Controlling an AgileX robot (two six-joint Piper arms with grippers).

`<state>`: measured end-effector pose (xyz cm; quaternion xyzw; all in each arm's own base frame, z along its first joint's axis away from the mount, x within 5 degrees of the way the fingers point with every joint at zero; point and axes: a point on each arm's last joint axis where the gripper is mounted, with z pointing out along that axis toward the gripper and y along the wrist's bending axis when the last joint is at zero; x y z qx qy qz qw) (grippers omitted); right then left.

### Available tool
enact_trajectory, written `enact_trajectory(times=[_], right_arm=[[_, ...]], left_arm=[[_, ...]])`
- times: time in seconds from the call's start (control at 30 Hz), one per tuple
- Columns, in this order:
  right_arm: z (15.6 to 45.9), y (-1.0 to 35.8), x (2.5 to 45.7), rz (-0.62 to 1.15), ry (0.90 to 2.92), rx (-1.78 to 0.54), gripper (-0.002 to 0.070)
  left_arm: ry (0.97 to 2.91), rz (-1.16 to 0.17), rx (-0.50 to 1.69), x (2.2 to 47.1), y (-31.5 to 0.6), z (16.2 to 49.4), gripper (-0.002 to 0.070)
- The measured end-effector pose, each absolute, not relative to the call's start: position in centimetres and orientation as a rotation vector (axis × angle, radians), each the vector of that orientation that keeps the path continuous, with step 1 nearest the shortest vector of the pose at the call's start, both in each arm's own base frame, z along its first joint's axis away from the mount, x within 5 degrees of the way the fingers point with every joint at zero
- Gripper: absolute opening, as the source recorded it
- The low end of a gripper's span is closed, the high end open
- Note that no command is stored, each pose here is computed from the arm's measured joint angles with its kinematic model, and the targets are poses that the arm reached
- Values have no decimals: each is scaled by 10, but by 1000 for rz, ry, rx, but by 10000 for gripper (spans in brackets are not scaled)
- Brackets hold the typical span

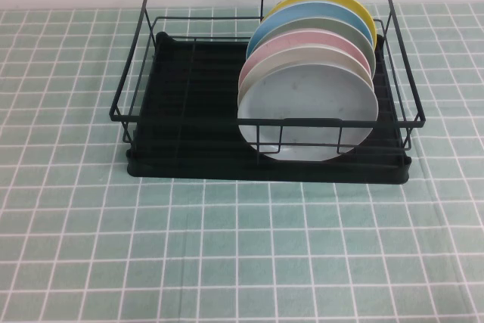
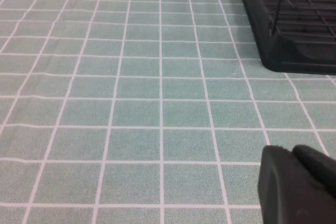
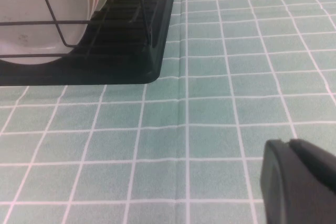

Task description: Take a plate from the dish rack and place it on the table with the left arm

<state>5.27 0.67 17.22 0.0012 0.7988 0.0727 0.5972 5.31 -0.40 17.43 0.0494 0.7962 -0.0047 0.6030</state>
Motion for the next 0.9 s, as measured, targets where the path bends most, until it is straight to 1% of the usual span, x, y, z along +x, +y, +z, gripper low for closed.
enact_trajectory(times=[0.9], right_arm=[[172,7,53,169,1854,3,-18]], left_arm=[[1827,3,122,54,-4,176,-4]])
